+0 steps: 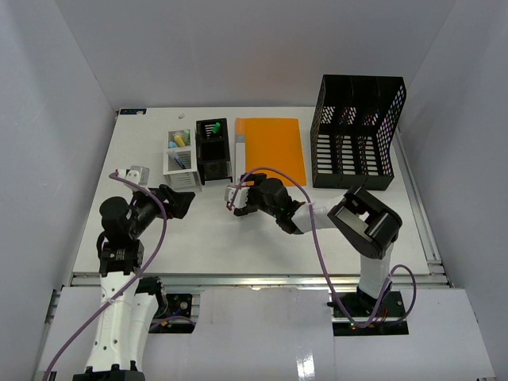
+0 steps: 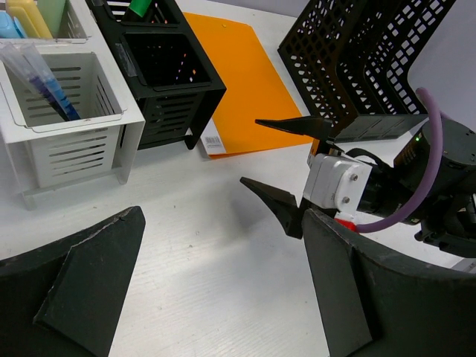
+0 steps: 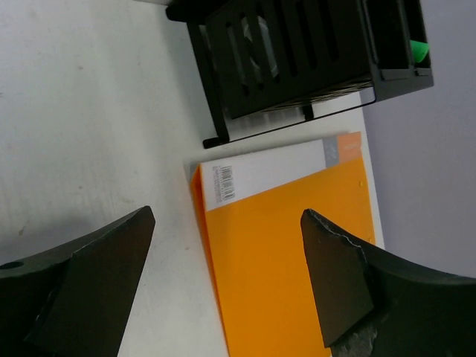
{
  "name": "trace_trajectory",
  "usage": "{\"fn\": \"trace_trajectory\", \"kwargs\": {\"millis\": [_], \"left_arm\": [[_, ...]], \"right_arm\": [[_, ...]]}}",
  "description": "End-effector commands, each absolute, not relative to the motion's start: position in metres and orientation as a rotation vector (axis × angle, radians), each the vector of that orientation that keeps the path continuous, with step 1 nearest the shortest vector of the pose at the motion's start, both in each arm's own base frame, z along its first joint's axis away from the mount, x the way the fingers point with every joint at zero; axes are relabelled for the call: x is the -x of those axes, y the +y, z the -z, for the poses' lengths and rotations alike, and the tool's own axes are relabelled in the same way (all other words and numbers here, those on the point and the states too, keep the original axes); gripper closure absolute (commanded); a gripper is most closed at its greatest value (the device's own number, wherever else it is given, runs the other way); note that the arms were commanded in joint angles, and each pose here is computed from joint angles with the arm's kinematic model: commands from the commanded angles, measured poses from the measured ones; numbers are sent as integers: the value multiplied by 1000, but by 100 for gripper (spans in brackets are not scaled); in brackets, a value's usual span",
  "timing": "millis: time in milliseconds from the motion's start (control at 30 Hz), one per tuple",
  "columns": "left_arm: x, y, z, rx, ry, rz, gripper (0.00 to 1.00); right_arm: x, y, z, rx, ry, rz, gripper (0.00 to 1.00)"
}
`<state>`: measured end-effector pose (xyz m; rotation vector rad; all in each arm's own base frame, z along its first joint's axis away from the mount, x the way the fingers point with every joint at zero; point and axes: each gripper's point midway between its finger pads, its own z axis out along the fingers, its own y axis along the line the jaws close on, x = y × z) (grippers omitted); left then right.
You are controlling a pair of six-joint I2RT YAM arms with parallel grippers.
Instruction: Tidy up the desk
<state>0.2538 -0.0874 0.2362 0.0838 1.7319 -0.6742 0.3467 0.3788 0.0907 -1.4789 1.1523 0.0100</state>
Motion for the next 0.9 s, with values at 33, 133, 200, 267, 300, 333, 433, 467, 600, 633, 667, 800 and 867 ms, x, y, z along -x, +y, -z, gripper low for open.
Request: {"fn": "trace_trajectory", "kwargs": {"millis": [33, 133, 200, 267, 300, 333, 433, 467, 600, 633, 667, 800, 867], "left_arm": [[-252, -85, -239, -85, 1724, 654, 2], [-252, -85, -239, -85, 1724, 655, 2], [-252, -85, -240, -85, 1721, 653, 2], [-252, -85, -240, -83, 1721, 654, 2], [-252, -85, -240, -81, 1722, 655, 2], [-252, -85, -240, -81, 1721, 656, 2], [-252, -85, -240, -80, 1721, 654, 2], [-252, -85, -240, -80, 1721, 654, 2], [-252, -84, -240, -78, 1721, 654, 2], [-252, -84, -240, -77, 1721, 653, 2], [-252, -84, -240, -77, 1721, 653, 2], [-252, -84, -240, -75, 1719, 650, 2], [-252, -84, -240, -74, 1719, 649, 2]], "right_arm": [[-374, 394, -126, 1360, 1072, 63, 17], [-378, 395, -118, 1375, 1076, 79, 21], [-381, 396, -112, 1390, 1090, 81, 23], [-382, 397, -107, 1401, 1101, 75, 25], [-383, 397, -106, 1403, 1105, 70, 25], [-383, 397, -105, 1406, 1109, 68, 26], [-384, 396, -100, 1414, 1120, 62, 26], [-384, 395, -98, 1417, 1124, 57, 27], [-388, 393, -89, 1425, 1151, 50, 28], [-390, 392, -87, 1428, 1157, 52, 28], [-392, 392, -84, 1431, 1164, 54, 29], [-396, 391, -78, 1441, 1182, 42, 31], [-397, 391, -75, 1447, 1194, 32, 32]]}}
